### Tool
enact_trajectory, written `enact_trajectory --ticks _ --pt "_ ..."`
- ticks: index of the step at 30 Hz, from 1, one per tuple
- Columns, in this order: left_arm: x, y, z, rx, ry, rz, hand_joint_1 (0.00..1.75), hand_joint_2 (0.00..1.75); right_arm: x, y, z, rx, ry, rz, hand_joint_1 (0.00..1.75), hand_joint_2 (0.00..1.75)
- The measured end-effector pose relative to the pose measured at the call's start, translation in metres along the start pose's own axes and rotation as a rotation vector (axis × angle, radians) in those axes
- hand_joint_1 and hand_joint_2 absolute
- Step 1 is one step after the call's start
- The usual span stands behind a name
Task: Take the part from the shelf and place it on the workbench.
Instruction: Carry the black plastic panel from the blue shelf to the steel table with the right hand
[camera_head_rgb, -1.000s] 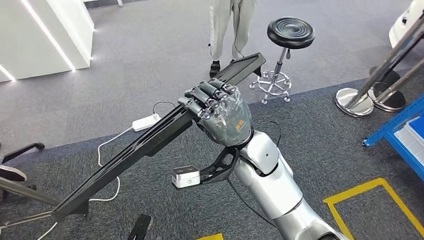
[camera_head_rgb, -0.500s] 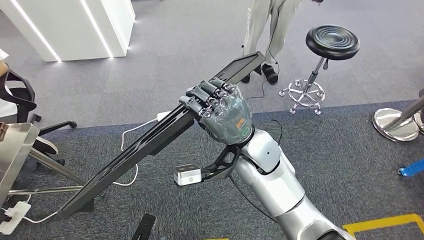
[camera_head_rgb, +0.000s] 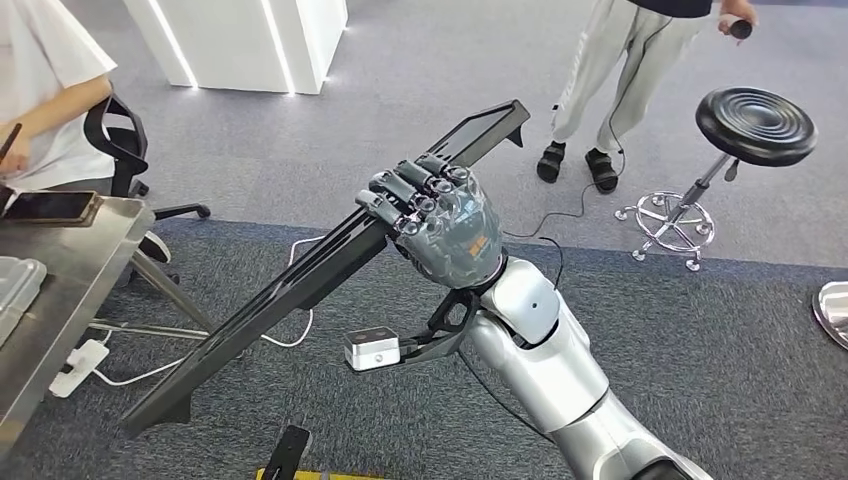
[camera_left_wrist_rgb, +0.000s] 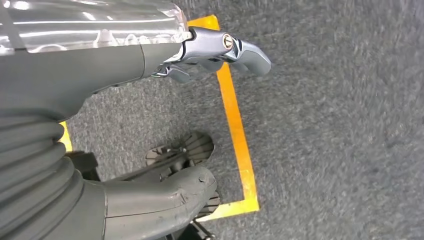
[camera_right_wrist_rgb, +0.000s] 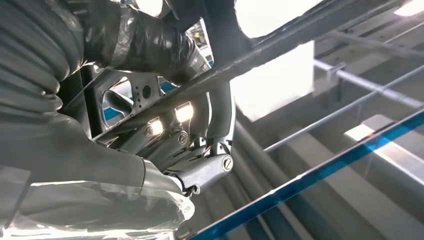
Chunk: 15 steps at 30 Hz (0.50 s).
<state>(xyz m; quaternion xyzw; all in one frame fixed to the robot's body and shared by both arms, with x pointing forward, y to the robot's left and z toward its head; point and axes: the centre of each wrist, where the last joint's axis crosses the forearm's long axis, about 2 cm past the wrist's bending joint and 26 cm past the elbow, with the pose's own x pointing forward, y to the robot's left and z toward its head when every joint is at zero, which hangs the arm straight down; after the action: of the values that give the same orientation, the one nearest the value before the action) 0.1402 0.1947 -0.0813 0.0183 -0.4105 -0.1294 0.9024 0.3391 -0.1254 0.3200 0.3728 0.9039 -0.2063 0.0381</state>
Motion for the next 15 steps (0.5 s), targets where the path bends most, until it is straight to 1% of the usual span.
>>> enact_trajectory --ticks 6,15 --pt "0.0010 -0.0001 -0.0005 0.001 0.000 0.001 0.00 1.75 0.0002 -0.0004 0.0056 0.011 0.001 -0.001 1.75 1.75" --pt "-0.0003 0.0023 -0.0004 0.009 0.006 -0.002 0.00 1.75 0.0011 -0.0014 0.0043 0.004 -0.016 -0.002 1.75 1.75"
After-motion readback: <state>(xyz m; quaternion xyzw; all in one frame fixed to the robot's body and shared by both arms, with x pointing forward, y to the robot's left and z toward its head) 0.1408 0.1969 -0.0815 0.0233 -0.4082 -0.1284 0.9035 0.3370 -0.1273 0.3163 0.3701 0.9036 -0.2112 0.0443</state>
